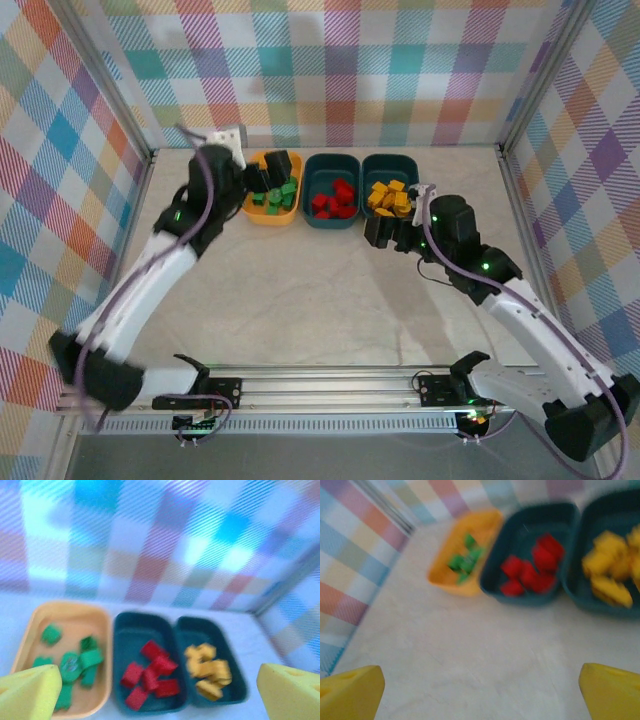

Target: Sort the legos into containers by color

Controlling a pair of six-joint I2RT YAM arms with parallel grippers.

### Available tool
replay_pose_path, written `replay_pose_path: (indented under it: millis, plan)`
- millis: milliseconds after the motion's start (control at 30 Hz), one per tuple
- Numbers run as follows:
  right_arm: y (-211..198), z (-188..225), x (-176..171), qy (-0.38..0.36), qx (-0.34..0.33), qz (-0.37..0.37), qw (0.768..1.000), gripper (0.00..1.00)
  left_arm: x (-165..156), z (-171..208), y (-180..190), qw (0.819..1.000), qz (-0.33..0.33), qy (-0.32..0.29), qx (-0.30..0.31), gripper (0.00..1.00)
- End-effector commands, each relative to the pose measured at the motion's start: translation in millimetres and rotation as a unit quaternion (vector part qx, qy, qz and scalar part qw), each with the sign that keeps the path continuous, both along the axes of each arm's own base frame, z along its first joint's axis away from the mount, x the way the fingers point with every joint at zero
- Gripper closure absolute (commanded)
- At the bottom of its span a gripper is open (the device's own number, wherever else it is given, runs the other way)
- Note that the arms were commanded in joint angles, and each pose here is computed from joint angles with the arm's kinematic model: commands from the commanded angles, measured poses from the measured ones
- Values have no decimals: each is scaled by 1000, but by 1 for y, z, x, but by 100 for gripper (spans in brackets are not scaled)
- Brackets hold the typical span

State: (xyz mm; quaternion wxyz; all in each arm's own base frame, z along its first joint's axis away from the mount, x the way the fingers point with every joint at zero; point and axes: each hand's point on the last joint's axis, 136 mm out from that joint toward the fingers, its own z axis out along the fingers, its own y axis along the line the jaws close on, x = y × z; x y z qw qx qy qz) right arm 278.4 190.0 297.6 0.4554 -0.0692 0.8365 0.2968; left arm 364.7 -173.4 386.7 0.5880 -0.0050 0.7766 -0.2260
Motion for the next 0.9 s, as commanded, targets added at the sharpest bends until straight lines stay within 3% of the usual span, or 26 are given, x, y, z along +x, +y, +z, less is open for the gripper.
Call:
replay_pose_path:
  millis: [0,67,133,267,367,433,500,567,700,867]
  plan:
    - [-4,11,15,-92,-45,-8,995,0,-25,-10,0,995,8,-77,63,0]
    - [-28,10,29,-81,-44,-97,991,0,-33,-29,0,994,-3,-72,88,0]
    - [-40,13,34,-81,-33,-139,986,0,-28,-50,22,994,65,-23,90,0]
    - [-41,19,35,-106,-28,-142,984,0,-28,-69,43,988,95,-19,123,0]
    - [-27,24,34,-160,-97,-72,980,0,-29,-81,71,986,112,-56,106,0]
    - [-35,23,39,-164,-117,-94,975,0,-29,-104,95,985,123,-79,89,0]
    - [-33,26,39,-187,-121,-84,971,0,-33,-131,112,978,122,-99,137,0]
    - [-27,27,37,-212,-118,-67,968,0,-34,-158,147,961,206,-89,162,0]
    - [-22,12,39,-206,-121,-56,969,0,-27,-208,181,940,275,-50,194,0]
    - [-26,-11,32,-196,-144,-43,969,0,-12,-261,180,960,232,3,155,0]
